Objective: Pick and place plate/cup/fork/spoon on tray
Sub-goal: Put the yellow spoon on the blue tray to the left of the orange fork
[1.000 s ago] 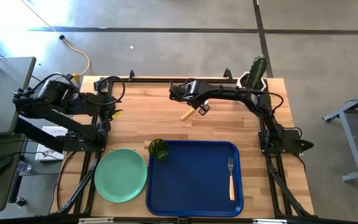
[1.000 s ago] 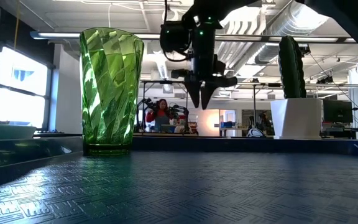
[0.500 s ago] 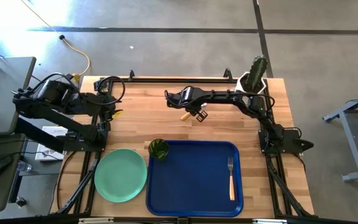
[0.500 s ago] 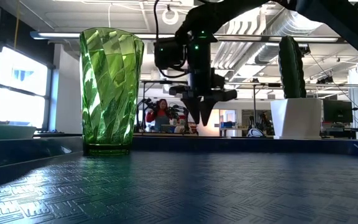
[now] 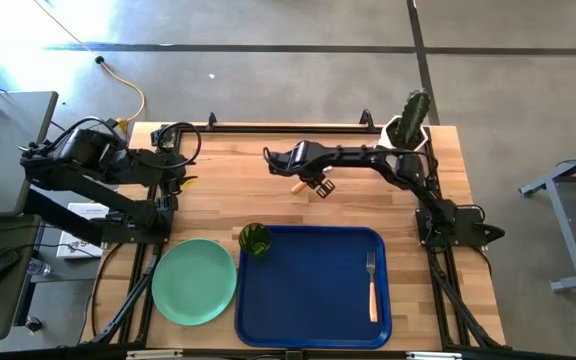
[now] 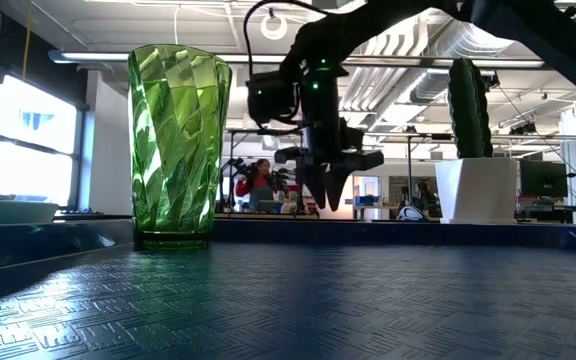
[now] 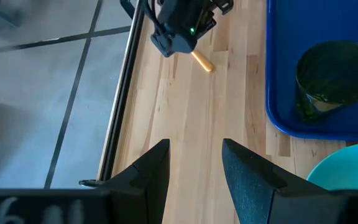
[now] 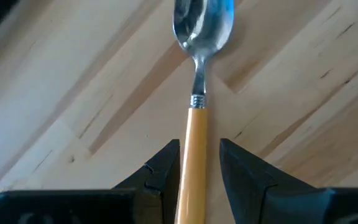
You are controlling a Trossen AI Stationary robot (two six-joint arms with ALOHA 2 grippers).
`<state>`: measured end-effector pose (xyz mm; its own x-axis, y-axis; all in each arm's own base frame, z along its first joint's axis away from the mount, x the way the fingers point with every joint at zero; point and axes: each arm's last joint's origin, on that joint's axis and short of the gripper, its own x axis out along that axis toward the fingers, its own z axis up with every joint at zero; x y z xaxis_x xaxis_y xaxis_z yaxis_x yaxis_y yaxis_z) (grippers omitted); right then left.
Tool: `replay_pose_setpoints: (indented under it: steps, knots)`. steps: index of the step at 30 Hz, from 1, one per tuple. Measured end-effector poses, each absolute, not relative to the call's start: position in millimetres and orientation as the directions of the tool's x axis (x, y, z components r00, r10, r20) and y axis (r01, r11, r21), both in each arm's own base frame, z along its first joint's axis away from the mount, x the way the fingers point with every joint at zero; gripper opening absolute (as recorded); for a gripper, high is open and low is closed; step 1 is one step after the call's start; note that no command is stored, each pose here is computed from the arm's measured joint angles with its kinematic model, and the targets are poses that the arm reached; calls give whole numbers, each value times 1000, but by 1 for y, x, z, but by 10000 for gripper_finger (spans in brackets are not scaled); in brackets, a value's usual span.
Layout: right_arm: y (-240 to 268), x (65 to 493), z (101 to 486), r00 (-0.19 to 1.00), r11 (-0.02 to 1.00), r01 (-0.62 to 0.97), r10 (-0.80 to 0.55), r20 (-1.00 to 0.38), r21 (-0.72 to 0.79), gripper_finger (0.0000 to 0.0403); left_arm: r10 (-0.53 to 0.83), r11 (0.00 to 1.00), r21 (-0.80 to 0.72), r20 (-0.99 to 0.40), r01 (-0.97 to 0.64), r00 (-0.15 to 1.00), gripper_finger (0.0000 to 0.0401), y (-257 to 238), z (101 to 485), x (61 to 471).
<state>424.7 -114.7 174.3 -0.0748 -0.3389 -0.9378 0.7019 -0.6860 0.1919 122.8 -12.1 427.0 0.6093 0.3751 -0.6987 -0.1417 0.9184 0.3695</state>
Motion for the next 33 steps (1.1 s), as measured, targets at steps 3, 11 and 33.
replay_pose_setpoints:
  steps: [3, 11, 33]
  knots:
    - [-115, 426, 167, -89, -682, 711, -327, -941, 170, 103, 375, 918, 369, -699, -142, 609, 135, -12, 427, 123]
    - [-115, 429, 154, -96, -666, 731, -313, -945, 147, 103, 375, 918, 370, -699, -141, 609, 135, -12, 427, 123]
    - [-122, 436, 136, -70, -641, 757, -272, -960, 126, 103, 375, 919, 369, -699, -143, 609, 135, -12, 427, 123]
